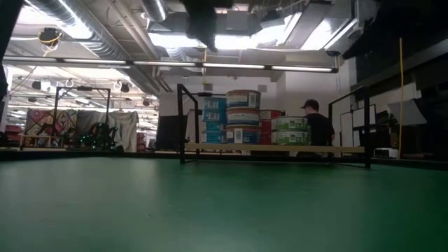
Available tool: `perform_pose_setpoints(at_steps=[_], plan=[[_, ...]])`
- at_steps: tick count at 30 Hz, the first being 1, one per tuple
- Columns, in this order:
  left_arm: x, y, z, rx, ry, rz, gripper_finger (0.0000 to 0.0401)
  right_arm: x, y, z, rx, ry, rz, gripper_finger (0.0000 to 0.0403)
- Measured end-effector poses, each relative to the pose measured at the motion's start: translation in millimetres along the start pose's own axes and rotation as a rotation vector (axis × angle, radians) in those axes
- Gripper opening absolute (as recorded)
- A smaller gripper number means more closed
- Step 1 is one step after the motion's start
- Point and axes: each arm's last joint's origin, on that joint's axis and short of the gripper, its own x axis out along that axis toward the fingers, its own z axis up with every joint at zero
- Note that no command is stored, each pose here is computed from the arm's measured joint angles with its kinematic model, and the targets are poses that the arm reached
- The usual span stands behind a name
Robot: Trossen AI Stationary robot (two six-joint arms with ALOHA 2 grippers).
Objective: Stack canned seafood by type on shelf
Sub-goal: Return to Home Position
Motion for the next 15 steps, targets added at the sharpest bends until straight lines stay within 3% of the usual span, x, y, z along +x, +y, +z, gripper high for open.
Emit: perform_pose_setpoints(at_steps=[5, 9, 11, 15], plan=[[-48.1, 23.7, -35.1, -0.251, 0.020, -0.056, 0.0037, -29.1, -20.8, -7.3, 0.060, -0.077, 0.074, 0.0253], [-84.5, 33.7, -71.4, -0.527, -0.008, -0.263, 0.0005, -44.7, -32.0, -12.2, 0.129, -0.181, 0.138, 0.0253], [-97.1, 29.2, -85.4, -0.611, -0.042, -0.340, 0.0004, -44.8, -33.4, -18.5, 0.138, -0.224, 0.154, 0.0253], [-110.8, 1.0, -104.0, -0.674, -0.191, -0.392, 0.0011, -35.0, -29.3, -33.7, 0.164, -0.318, 0.209, 0.0253]])
